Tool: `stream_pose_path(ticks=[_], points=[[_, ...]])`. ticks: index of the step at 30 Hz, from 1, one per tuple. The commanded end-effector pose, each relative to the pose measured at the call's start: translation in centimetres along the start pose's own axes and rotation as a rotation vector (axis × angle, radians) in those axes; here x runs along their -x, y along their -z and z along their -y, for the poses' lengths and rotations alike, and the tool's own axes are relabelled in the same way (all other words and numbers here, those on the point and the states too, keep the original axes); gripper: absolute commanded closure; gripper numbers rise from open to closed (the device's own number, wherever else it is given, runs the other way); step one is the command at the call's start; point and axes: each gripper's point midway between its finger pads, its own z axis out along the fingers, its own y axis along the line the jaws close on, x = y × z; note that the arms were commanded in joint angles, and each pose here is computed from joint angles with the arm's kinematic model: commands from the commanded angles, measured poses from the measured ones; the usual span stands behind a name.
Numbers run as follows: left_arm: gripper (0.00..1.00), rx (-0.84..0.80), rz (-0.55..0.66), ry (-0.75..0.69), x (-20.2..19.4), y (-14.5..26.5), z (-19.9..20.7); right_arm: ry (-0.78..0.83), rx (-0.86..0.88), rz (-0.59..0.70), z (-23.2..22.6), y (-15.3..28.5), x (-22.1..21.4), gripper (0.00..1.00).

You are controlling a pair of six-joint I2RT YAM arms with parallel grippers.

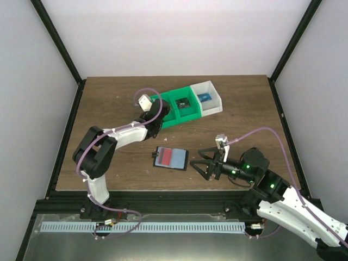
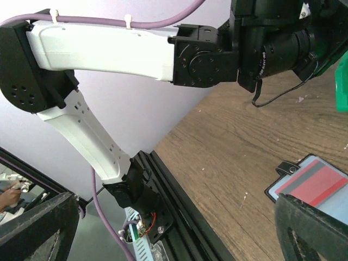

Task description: Take the credit cards out of the card holder

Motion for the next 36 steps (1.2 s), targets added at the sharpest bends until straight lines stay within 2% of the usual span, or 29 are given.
stream_pose_path(ticks=[1, 12, 22, 36], points=[[1.0, 0.04, 0.049, 0.008, 0.4, -1.0, -0.7, 0.02, 0.02, 0.029, -1.4, 0.9, 1.4, 0.0], [1.0, 0.079, 0.055, -0.012, -0.4, -4.0, -0.5, 0.02, -0.016, 0.084, -1.2, 1.9, 2.4, 0.01], [1.0, 0.174, 0.036, -0.036, -1.9, -5.8, -2.0, 0.01, -0.057, 0.167, -1.1, 3.5, 3.7, 0.0], [0.83, 0.165, -0.007, -0.119, -2.4, -6.0, -1.9, -0.013, -0.081, 0.198, -0.7, 4.3, 3.9, 0.0]])
